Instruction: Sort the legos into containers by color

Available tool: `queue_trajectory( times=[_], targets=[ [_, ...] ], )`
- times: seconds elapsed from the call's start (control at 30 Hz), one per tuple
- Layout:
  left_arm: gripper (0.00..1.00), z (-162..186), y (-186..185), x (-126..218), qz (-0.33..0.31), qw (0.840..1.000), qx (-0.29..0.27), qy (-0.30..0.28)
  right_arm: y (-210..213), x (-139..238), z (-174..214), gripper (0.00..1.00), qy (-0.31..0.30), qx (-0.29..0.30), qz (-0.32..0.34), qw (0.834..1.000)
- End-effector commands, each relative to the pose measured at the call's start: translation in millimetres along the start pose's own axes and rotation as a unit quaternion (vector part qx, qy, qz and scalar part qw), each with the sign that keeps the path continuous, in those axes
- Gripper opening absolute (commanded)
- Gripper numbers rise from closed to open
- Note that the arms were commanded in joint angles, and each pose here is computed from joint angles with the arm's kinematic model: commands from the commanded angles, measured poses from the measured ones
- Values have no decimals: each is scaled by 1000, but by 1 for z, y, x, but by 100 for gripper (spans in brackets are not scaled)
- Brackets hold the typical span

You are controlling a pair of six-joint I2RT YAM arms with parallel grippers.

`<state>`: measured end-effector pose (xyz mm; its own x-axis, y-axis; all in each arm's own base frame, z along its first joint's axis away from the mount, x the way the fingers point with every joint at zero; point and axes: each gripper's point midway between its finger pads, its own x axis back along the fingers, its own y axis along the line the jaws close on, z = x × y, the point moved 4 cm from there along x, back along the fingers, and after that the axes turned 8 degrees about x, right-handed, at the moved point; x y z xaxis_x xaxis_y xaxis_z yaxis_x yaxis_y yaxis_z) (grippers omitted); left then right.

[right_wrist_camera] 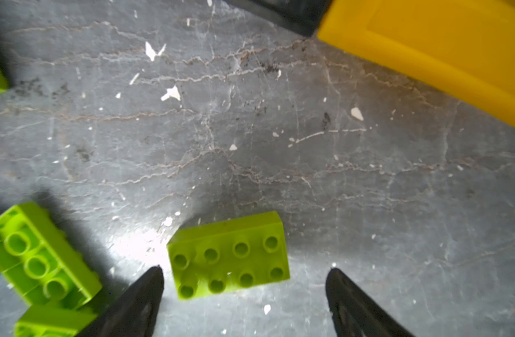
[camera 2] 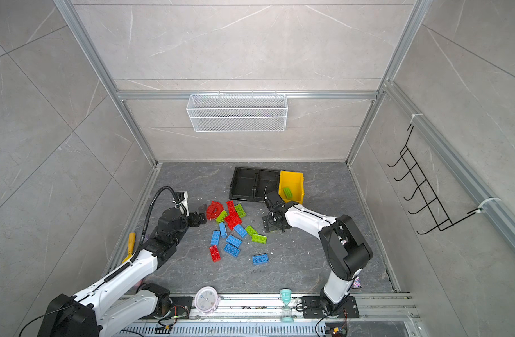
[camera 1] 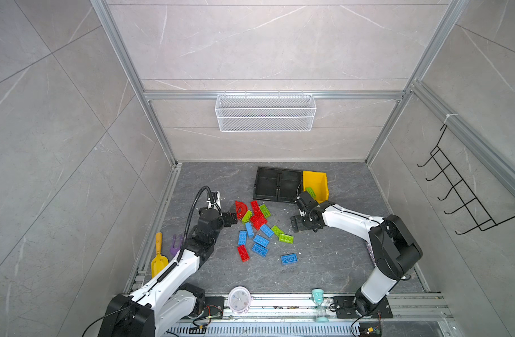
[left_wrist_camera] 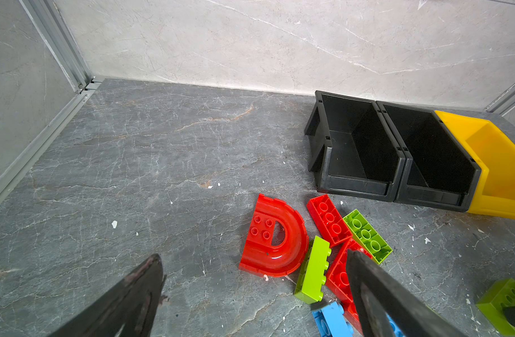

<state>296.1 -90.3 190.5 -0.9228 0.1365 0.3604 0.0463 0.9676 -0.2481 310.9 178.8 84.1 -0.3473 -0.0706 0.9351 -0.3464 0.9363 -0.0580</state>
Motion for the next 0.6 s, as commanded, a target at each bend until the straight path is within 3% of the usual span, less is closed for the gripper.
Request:
queue_trajectory(
  times=[0.0, 0.2, 0.33, 0.57],
  targets=[
    [100, -11, -2, 0, 3, 1000, 3, -26, 6, 4, 8, 91, 15, 1, -21, 1000],
    [100, -12, -3, 0, 5, 1000, 4, -26, 8, -13, 9, 92, 41, 13, -12, 999],
    [100, -11, -3, -1, 4, 1000, 4, -25, -7, -13, 17, 94, 64, 17, 30, 997],
    [100, -10, -2, -1, 2, 1000, 4, -24, -42, 6, 42, 94, 76, -46, 30, 996]
  ],
)
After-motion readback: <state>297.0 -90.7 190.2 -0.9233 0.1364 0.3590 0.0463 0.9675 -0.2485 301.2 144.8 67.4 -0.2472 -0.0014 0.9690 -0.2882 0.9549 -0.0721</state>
